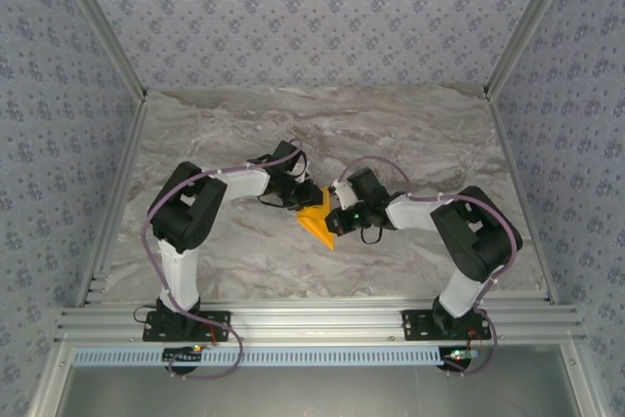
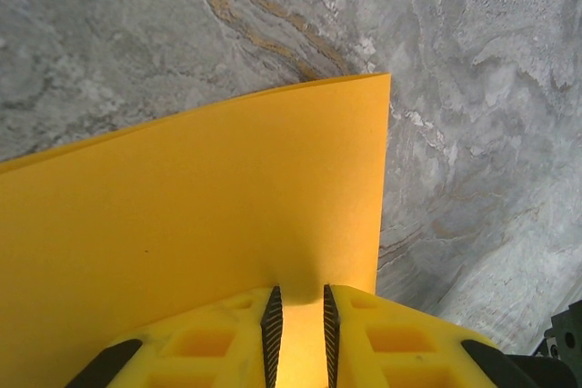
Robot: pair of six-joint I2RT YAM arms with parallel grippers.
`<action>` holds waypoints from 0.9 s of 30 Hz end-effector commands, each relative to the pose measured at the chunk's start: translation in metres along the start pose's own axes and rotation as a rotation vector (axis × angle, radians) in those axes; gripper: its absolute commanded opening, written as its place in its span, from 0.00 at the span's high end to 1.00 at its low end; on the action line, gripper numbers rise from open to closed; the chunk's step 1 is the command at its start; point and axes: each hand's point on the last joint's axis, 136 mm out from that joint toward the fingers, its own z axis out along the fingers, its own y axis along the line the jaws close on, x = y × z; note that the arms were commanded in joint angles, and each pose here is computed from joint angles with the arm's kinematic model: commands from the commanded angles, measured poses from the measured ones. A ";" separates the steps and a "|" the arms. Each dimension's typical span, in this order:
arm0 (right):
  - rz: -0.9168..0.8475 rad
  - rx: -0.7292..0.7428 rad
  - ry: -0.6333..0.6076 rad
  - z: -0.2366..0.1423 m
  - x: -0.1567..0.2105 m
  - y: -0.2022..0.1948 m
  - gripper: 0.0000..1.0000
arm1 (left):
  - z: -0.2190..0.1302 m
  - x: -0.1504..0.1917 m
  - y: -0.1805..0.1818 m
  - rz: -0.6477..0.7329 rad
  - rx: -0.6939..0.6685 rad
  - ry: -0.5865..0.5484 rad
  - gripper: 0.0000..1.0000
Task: Fold a paper plane with a square sheet of paper (fold left side to right side)
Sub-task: Third fold the triangle at the center of the table.
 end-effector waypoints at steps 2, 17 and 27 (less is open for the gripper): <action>0.027 0.021 0.004 -0.002 -0.004 -0.004 1.00 | 0.015 0.017 0.021 -0.020 -0.067 0.060 0.79; 0.017 0.013 -0.019 -0.009 -0.008 0.001 1.00 | 0.016 0.018 0.023 -0.025 -0.074 0.061 0.79; 0.019 0.018 -0.021 -0.009 -0.008 0.000 1.00 | 0.016 0.018 0.023 -0.026 -0.075 0.060 0.79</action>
